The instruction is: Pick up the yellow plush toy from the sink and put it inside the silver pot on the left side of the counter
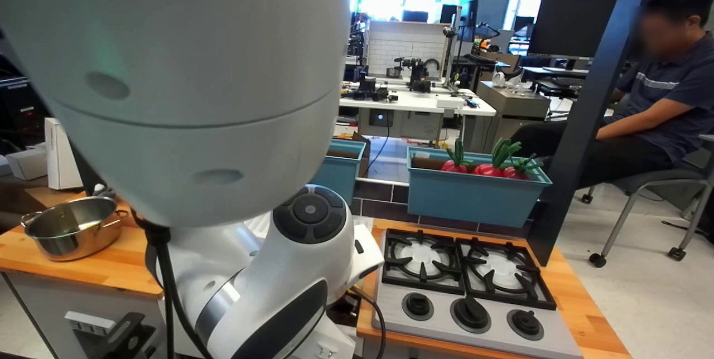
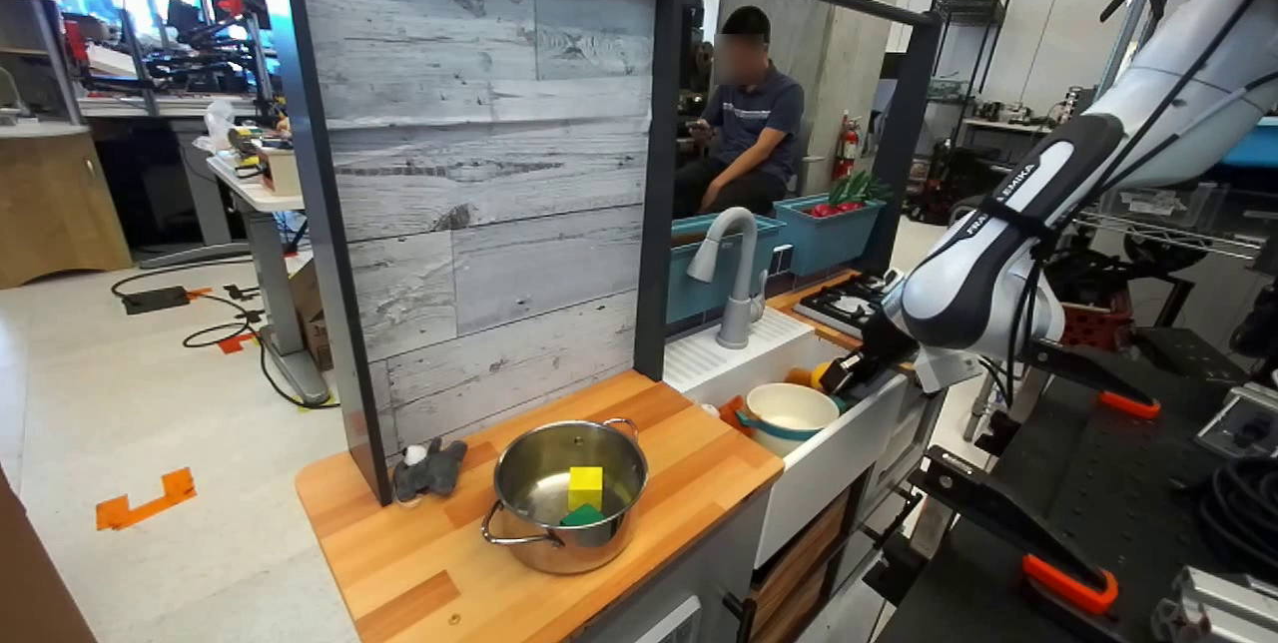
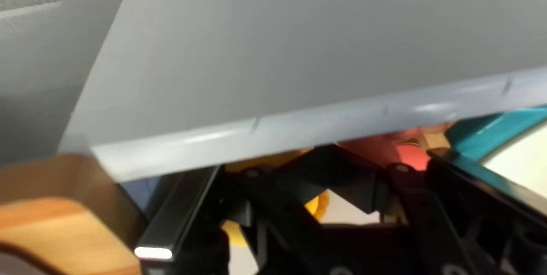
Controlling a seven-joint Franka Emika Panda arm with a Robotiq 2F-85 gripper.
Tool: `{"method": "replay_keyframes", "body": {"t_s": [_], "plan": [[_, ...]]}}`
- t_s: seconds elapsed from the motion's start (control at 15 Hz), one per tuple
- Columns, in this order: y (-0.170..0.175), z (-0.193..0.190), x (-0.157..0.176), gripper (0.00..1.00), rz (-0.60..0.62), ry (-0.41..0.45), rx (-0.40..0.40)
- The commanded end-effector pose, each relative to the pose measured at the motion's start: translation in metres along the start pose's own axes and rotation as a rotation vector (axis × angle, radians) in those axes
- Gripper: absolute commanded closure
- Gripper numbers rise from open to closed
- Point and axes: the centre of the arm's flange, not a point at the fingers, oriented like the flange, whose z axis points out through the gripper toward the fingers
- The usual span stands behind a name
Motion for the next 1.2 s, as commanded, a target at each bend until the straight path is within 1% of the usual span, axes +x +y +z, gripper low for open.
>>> {"method": "replay_keyframes", "body": {"t_s": [0.0, 0.2, 0.47, 0.6, 0.67, 0.87, 1.0, 1.07, 1.13], "plan": [[-0.003, -0.008, 0.000, 0.68, 0.015, 0.104, -0.002], [-0.009, 0.001, 0.021, 0.46, 0.075, 0.180, -0.045], [-0.021, 0.011, 0.046, 0.17, 0.156, 0.185, -0.067], [-0.026, 0.014, 0.055, 0.02, 0.190, 0.193, -0.094], [-0.026, 0.016, 0.061, 0.00, 0.212, 0.191, -0.121], [-0.022, 0.024, 0.063, 0.00, 0.288, 0.161, -0.194], [-0.024, 0.025, 0.062, 0.00, 0.308, 0.105, -0.228], [-0.026, 0.025, 0.063, 0.00, 0.305, 0.054, -0.247], [-0.026, 0.027, 0.064, 0.00, 0.290, -0.005, -0.251]]}}
